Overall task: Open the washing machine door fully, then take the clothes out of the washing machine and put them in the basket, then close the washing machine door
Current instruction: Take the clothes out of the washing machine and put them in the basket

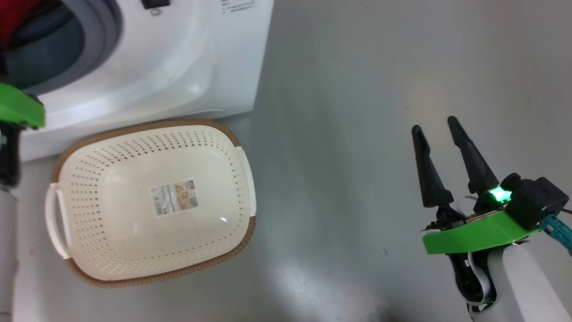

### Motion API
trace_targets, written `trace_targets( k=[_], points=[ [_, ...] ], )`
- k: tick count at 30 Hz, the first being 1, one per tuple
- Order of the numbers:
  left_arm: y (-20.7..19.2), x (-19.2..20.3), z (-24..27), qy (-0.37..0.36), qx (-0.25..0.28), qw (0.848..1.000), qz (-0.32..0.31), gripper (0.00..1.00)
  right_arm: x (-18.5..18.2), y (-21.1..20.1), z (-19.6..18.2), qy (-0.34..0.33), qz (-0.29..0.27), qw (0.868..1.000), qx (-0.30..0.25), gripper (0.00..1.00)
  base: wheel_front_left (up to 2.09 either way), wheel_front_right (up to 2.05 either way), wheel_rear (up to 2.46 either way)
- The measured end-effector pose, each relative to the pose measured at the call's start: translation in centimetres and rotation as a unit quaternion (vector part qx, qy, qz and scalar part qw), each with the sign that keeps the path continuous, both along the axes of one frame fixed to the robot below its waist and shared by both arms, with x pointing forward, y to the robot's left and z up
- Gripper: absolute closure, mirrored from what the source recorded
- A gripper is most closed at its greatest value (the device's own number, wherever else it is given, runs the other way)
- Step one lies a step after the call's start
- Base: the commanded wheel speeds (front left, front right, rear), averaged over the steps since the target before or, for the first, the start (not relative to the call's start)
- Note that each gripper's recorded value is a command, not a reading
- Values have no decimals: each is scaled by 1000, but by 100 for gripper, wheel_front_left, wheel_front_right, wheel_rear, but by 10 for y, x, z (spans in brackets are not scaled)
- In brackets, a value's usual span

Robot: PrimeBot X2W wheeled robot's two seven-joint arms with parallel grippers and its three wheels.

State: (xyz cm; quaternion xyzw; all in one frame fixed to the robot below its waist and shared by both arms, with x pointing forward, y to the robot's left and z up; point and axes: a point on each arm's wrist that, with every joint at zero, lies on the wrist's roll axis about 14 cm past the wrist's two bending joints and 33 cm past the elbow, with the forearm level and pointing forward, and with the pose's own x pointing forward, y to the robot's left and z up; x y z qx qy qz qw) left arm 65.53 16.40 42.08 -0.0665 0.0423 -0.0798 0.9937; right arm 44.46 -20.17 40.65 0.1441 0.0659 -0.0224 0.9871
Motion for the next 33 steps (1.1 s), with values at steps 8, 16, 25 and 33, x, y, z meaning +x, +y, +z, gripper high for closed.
trace_targets(
  k=[8,16,25,33],
  points=[
    [15,-36,25,-32,-49,997,39,100,3,5,14,-19,7,1000,0,0,0,0,0],
    [29,-76,53,-69,-66,994,60,100,-5,12,21,-24,13,1000,7,0,0,0,0],
    [29,-124,84,-112,-82,988,69,100,-17,15,32,-32,15,999,12,0,0,0,0],
    [30,-160,115,-159,-92,980,81,100,-23,13,41,-42,10,999,13,0,0,0,0]
  ],
)
